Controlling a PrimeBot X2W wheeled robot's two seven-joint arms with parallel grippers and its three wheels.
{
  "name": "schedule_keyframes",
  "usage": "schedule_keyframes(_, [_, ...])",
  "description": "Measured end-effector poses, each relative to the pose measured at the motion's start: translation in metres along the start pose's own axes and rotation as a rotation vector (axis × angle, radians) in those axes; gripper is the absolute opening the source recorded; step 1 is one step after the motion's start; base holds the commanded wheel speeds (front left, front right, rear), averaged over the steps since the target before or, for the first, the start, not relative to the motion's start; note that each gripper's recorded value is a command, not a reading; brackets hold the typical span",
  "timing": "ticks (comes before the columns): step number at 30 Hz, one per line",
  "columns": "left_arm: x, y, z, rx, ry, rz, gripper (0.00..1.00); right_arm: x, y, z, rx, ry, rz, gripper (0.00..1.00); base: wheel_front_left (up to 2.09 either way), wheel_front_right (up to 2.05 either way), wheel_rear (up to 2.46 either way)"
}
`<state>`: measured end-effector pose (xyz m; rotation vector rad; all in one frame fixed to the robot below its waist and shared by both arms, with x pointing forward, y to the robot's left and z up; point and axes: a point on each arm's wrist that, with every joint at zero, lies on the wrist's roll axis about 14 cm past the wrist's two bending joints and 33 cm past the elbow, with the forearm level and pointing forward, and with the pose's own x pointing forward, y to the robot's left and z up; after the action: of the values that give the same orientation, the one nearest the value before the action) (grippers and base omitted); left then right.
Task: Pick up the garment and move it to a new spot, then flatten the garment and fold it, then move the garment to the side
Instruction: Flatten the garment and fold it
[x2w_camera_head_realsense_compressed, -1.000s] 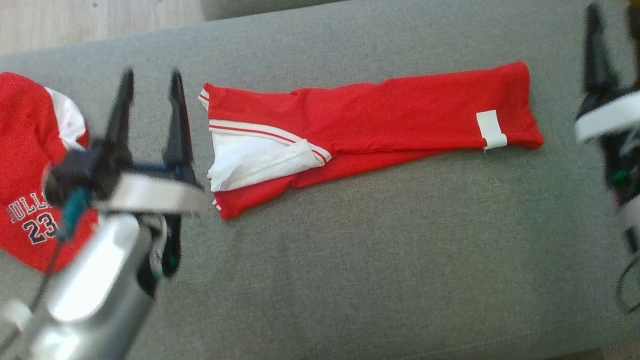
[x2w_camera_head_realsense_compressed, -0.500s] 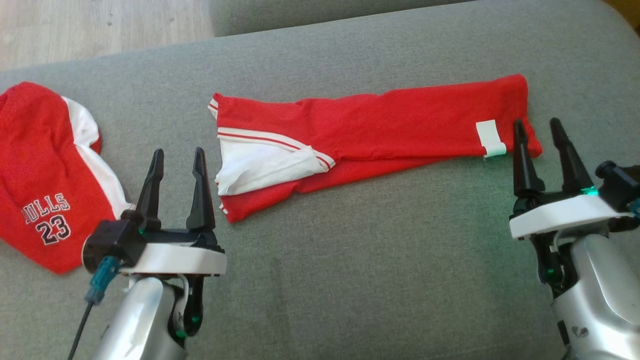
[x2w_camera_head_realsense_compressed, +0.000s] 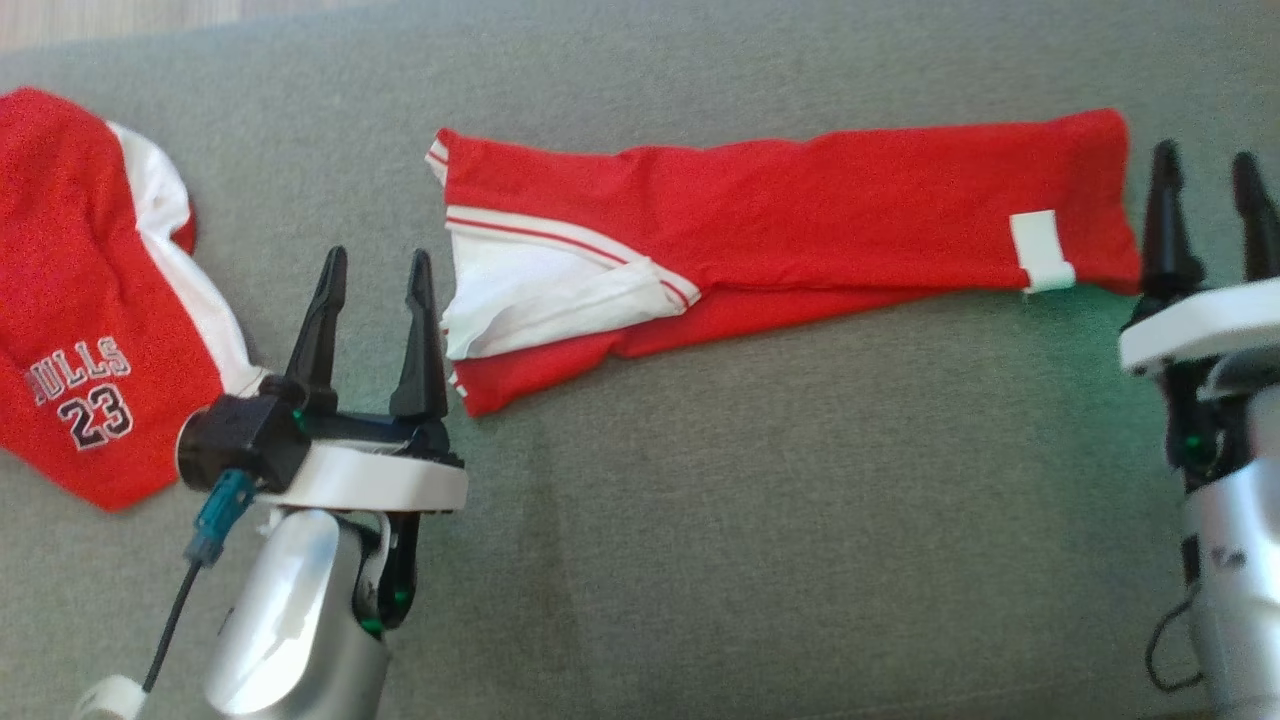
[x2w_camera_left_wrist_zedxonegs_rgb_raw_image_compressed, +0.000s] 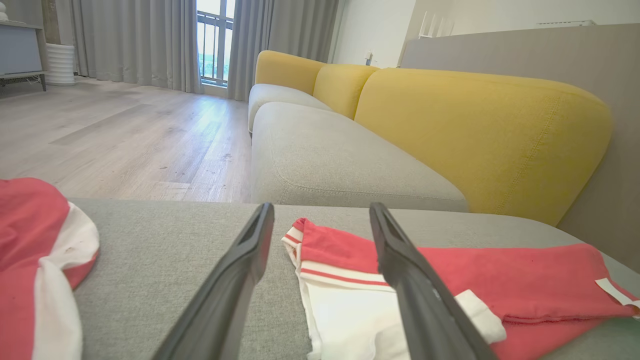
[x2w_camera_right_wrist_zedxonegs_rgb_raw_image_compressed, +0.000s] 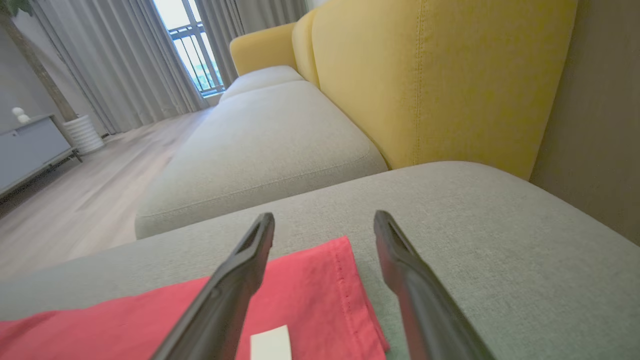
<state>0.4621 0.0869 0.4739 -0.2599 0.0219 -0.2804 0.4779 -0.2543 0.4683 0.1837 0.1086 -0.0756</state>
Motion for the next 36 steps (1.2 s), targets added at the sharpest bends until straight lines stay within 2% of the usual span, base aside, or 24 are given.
schedule_keyframes(8, [0.002, 0.016, -0.014, 0.001, 0.031, 0.035, 1.00, 0.023, -0.027, -0.057, 0.036, 0.214, -0.134, 1.00, 0.00, 0.00, 0.00])
schedule_keyframes(16, [0.003, 0.024, -0.021, 0.001, 0.047, 0.049, 1.00, 0.018, -0.022, -0.105, 0.052, 0.372, -0.171, 1.00, 0.00, 0.00, 0.00])
schedule_keyframes(27, [0.007, 0.022, -0.025, 0.002, 0.053, 0.036, 1.00, 0.023, -0.025, -0.106, 0.064, 0.380, -0.195, 1.00, 0.00, 0.00, 0.00])
schedule_keyframes(28, [0.007, 0.022, -0.025, 0.002, 0.054, 0.035, 1.00, 0.024, -0.024, -0.106, 0.065, 0.383, -0.193, 0.52, 0.00, 0.00, 0.00])
schedule_keyframes(29, [0.007, 0.022, -0.026, 0.002, 0.055, 0.035, 1.00, 0.025, -0.023, -0.106, 0.066, 0.384, -0.190, 0.00, 0.00, 0.00, 0.00])
schedule_keyframes(36, [0.008, 0.018, -0.023, -0.001, 0.050, 0.024, 1.00, 0.024, -0.027, -0.096, 0.054, 0.338, -0.193, 0.00, 0.00, 0.00, 0.00])
